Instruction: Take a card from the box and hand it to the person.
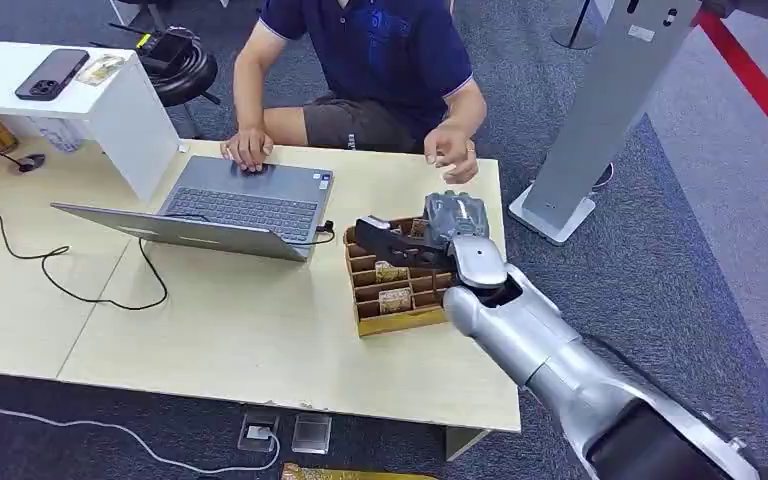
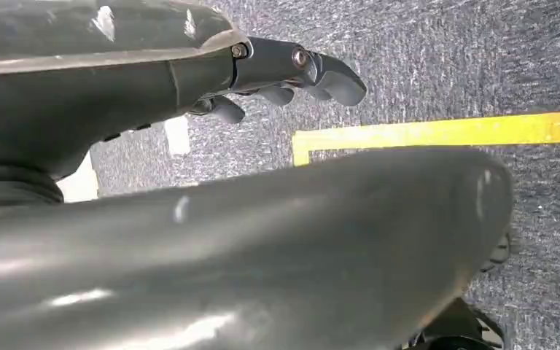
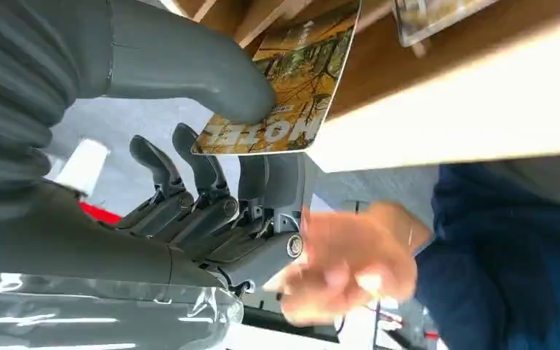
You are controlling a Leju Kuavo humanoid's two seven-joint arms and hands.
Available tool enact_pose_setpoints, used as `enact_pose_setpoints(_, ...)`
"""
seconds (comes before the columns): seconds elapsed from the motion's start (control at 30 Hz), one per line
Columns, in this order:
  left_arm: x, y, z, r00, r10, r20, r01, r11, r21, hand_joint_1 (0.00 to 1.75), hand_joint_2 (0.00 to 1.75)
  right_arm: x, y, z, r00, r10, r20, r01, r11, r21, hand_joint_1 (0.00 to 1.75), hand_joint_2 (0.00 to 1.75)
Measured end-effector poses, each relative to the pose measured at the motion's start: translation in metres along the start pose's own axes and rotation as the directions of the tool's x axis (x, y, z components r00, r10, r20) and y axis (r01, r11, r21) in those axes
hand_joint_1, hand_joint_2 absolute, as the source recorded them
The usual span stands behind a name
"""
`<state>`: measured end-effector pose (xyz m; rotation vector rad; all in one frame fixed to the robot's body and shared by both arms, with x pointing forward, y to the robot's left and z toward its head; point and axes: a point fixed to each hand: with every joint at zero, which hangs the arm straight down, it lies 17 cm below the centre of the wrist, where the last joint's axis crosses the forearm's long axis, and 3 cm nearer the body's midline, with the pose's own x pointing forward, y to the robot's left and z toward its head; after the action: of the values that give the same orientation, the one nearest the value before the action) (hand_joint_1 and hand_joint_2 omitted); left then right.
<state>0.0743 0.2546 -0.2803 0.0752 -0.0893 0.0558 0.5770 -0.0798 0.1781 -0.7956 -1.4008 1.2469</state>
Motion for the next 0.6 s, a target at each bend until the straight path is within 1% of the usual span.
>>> enact_pose_setpoints(0.2,-0.002,0.0,0.0,1.0,-0.004,-0.005,0.004,1.0,0.0,0.0,0.0,0.008,-0.047,0.02,0.995,-0.092,0.037,0.096,0.986,-0.136,1.54,1.75)
enact_pose_setpoints(0.3,-0.002,0.0,0.0,1.0,-0.01,-0.003,0.01,1.0,0.0,0.0,0.0,0.011,-0.064,0.027,0.992,-0.107,0.06,0.116,0.978,-0.176,1.54,1.75)
enact_pose_setpoints(0.43,-0.001,0.0,0.0,1.0,-0.022,0.004,0.022,1.0,-0.002,0.0,0.0,0.017,-0.084,0.029,0.992,-0.09,0.092,0.107,0.973,-0.205,1.54,1.75)
enact_pose_setpoints(0.6,0.0,-0.002,0.0,0.999,-0.033,0.008,0.033,0.999,-0.009,0.0,0.0,0.025,-0.106,0.023,0.99,-0.051,0.13,0.082,0.967,-0.24,1.54,1.75)
